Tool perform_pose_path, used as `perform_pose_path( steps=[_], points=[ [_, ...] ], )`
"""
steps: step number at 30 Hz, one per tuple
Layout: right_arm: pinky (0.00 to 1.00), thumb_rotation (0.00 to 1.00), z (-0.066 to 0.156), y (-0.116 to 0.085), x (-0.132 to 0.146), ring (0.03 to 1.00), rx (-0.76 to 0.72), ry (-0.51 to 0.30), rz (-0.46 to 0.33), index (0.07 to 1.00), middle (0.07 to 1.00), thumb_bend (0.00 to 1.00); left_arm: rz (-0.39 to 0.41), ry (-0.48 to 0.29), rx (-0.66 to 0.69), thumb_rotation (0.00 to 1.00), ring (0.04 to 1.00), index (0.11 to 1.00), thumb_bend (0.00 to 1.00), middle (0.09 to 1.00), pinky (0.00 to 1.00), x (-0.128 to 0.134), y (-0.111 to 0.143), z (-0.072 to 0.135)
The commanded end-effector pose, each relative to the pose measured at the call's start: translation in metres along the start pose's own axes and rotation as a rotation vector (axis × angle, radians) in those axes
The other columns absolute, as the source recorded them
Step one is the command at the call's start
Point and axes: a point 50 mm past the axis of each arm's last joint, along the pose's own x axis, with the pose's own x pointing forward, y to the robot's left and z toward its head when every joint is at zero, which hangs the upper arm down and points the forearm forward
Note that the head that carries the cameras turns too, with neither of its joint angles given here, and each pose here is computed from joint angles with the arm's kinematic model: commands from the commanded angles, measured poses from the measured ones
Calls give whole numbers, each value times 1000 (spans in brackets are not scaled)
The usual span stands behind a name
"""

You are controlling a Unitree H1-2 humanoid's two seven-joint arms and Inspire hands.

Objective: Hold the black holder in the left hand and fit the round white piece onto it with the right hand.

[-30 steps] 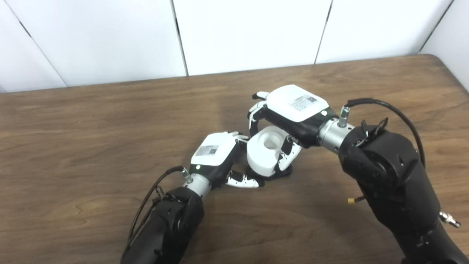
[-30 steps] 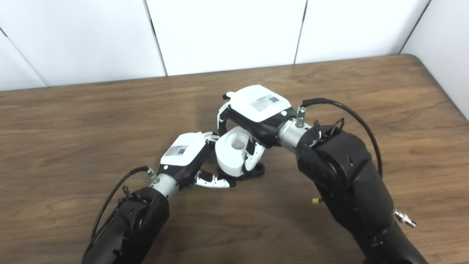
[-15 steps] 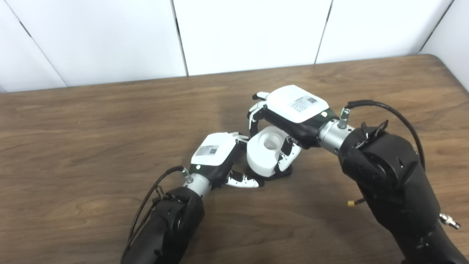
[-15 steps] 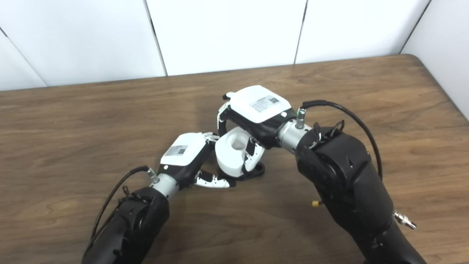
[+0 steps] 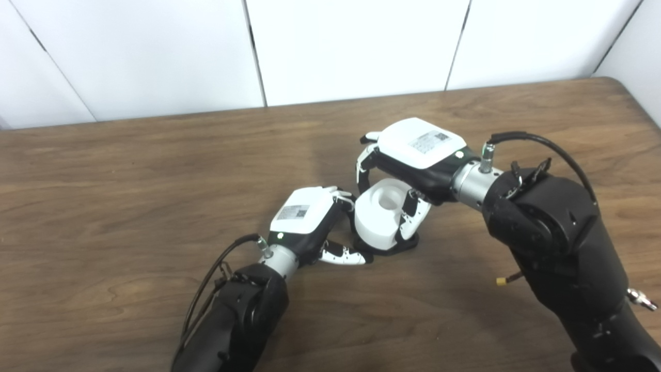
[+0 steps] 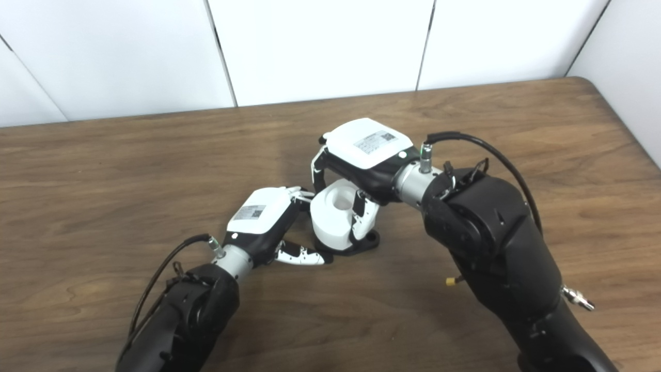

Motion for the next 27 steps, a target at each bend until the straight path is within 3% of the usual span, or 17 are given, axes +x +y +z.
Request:
perform_pose_path(
  steps=[1, 27],
  points=[
    [736, 128, -3, -7, -1, 920, -30, 16, 2, 482, 770, 522, -29, 26, 18, 58, 899, 485, 524, 805, 921, -4, -2, -5],
    [734, 128, -2, -11, 1, 920, -47, 17, -10, 482, 768, 522, -32, 23, 26, 57, 898, 485, 524, 803, 917, -5, 0, -7]
  ],
)
